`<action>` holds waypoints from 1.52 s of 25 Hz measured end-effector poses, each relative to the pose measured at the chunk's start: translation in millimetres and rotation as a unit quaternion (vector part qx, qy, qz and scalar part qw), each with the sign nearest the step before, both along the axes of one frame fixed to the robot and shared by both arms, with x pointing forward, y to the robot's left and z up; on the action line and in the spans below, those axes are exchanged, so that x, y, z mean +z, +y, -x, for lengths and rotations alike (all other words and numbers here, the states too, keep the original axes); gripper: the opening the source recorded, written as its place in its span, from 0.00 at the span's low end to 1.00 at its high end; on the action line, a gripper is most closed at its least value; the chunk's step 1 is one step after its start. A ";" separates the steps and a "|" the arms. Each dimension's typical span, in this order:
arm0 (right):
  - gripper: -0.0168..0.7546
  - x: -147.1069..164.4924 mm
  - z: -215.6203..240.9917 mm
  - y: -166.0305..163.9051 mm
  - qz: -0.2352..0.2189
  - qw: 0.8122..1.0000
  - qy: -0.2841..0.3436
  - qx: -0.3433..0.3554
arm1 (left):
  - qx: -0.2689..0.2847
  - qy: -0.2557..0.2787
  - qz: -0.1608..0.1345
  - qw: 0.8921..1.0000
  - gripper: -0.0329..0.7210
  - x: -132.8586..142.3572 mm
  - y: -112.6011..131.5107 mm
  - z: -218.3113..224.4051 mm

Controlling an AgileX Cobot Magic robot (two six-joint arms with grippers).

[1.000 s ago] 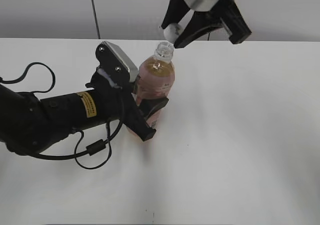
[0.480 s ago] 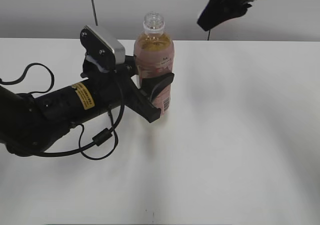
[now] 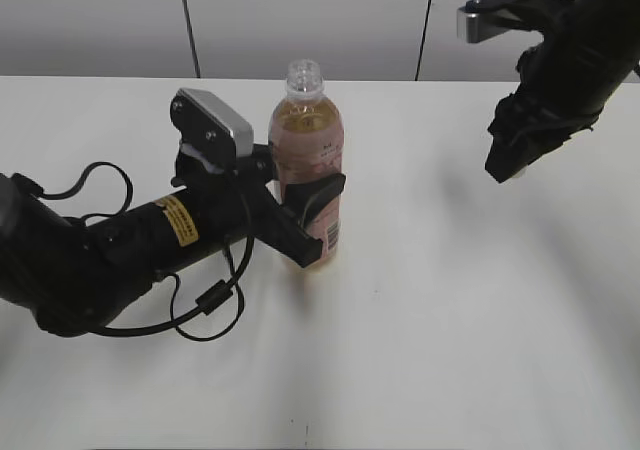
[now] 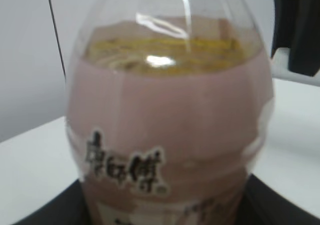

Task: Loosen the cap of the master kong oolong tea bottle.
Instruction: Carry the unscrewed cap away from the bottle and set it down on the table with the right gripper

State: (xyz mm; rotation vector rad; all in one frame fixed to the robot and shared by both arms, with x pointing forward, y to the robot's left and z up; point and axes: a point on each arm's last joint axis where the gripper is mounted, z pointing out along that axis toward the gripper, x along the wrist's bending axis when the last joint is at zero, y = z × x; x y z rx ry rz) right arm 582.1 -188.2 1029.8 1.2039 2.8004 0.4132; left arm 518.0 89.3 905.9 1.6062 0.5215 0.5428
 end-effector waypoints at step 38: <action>0.77 -125.8 -4.8 -6.9 0.057 0.991 0.091 -0.085 | 0.005 0.029 -0.002 1.000 0.69 -31.1 0.4 -0.5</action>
